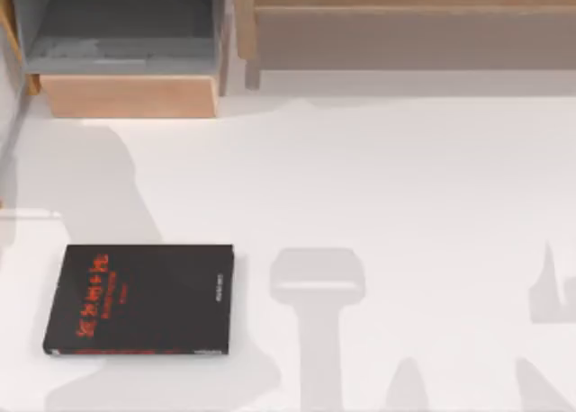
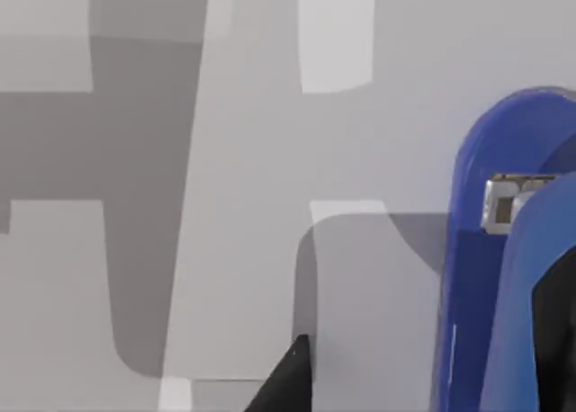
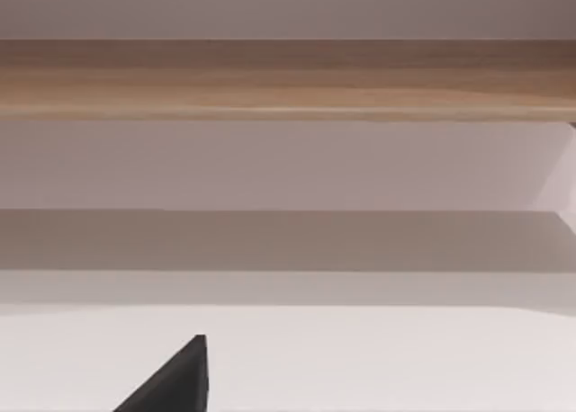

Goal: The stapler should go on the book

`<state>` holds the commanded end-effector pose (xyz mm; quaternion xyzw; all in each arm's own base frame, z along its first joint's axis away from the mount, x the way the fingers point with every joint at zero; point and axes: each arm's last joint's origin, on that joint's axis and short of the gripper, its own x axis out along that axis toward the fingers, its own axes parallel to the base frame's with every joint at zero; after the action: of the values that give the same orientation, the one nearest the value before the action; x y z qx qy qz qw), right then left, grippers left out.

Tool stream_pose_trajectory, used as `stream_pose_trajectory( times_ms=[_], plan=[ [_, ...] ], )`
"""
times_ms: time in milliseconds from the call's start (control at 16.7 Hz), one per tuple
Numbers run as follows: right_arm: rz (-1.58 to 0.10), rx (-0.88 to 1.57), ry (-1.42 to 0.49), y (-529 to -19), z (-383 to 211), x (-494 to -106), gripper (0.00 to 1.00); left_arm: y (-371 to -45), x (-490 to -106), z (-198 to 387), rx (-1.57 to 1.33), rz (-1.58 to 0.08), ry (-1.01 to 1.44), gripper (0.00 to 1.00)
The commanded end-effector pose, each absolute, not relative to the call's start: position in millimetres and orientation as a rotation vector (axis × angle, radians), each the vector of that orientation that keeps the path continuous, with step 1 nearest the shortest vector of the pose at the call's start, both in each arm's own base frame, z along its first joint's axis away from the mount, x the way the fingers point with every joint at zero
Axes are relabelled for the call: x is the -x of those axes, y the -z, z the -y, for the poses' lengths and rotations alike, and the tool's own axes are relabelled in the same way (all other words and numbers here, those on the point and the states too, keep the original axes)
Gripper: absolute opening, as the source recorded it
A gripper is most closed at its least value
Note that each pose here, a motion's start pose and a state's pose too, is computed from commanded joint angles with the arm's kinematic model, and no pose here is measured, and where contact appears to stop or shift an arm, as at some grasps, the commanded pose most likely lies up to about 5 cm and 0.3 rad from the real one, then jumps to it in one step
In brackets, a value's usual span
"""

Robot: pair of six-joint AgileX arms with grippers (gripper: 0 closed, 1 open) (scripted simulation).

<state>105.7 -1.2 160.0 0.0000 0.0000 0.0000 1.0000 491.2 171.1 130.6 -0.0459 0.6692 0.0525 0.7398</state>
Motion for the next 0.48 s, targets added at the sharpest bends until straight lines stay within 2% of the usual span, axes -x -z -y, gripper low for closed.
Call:
stream_pose_trajectory(
  times_ms=[360,480],
  plan=[
    [0.0,0.0,0.0,-160.0,1.2,-105.7,1.0,-130.6,-491.2,-171.1,0.101,-1.468,-0.115,0.02],
    [0.0,0.0,0.0,-160.0,1.2,-105.7,1.0,-130.6,-491.2,-171.1,0.101,-1.468,-0.115,0.0]
  ],
)
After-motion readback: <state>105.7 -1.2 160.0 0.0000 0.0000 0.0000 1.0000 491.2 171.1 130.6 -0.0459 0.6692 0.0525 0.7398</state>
